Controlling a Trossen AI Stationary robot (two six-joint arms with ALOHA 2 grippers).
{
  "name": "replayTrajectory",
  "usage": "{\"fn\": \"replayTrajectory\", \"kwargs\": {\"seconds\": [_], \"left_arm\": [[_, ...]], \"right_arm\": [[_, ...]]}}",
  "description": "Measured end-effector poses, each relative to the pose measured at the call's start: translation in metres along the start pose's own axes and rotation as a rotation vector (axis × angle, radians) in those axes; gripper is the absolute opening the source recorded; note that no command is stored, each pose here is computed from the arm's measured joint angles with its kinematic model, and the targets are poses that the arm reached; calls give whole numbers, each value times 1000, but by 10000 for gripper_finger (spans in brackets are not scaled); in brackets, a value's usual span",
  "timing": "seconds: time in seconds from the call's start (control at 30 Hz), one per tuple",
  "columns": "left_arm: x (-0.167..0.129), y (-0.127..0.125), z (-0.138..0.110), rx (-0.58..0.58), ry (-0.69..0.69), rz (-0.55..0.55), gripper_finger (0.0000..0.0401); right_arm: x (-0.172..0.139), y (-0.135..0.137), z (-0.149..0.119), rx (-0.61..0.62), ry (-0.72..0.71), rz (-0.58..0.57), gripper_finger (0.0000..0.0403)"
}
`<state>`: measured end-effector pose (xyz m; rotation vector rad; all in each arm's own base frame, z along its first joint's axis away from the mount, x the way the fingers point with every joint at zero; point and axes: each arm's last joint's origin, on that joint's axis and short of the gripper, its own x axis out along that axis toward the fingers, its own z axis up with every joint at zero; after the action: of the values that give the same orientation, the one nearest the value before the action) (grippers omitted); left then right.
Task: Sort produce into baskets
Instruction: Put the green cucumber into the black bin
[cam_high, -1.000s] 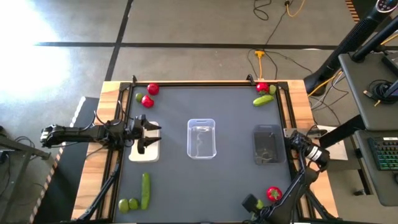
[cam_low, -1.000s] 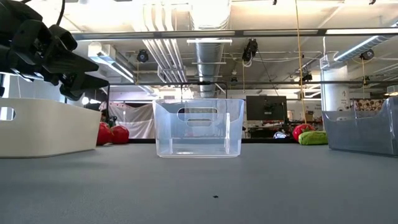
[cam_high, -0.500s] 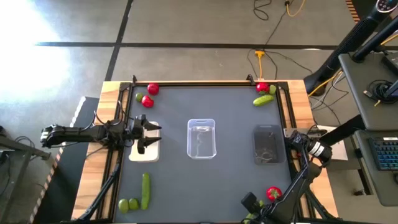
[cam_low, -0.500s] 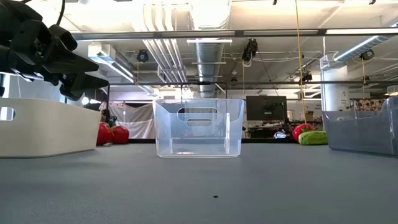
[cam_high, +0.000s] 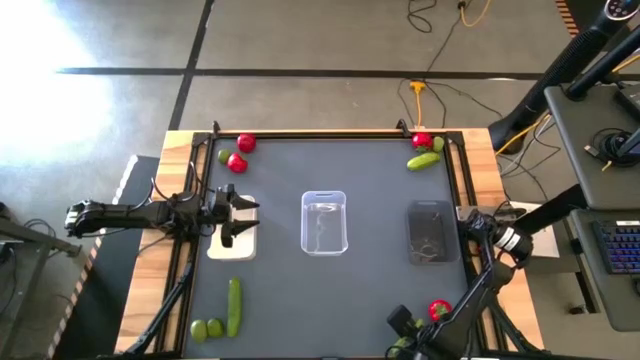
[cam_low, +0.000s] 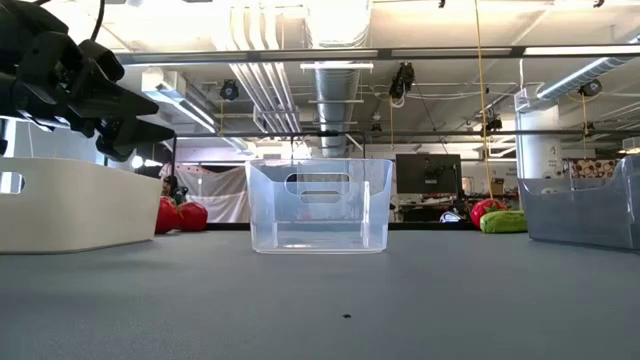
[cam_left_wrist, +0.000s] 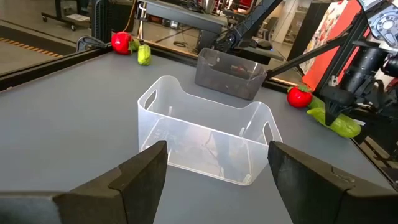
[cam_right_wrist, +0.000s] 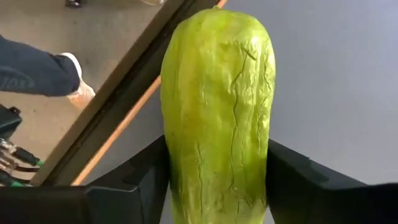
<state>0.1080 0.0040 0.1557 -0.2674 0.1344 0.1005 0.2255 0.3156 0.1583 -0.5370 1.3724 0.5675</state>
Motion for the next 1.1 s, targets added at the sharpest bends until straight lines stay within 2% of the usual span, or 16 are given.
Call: {"fn": "replayTrajectory", "kwargs": {"seconds": [0.17, 0.27, 0.37, 0.47, 0.6, 0.7, 0.77, 0.87, 0.93, 1.0, 1.1], "left_arm": [[0, 0, 0, 0, 0, 0, 262], [0, 0, 0, 0, 0, 0, 262], [0, 0, 0, 0, 0, 0, 262], [0, 0, 0, 0, 0, 0, 262], [0, 0, 0, 0, 0, 0, 262], [0, 0, 0, 0, 0, 0, 262], [0, 0, 0, 0, 0, 0, 262], [0, 0, 0, 0, 0, 1, 262], [0, 0, 0, 0, 0, 0, 262], [0, 0, 0, 0, 0, 0, 262], [0, 0, 0, 0, 0, 0, 262]], "right_arm": [[-18, -22, -11, 28, 90, -55, 163], [-52, -45, -29, 114, 131, -270, 163], [-92, -69, -54, 288, 97, -482, 165], [-129, -91, -85, 540, -11, -569, 174], [-154, -115, -141, 1018, -135, -579, 172], [-158, -122, -183, 1431, -251, -541, 170], [-153, -122, -206, 1648, -323, -519, 174], [-139, -119, -234, 1789, -372, -496, 184], [-129, -117, -244, 1877, -389, -430, 186], [-118, -116, -249, 1949, -411, -346, 187], [-100, -115, -249, 1973, -433, -263, 183]]}}
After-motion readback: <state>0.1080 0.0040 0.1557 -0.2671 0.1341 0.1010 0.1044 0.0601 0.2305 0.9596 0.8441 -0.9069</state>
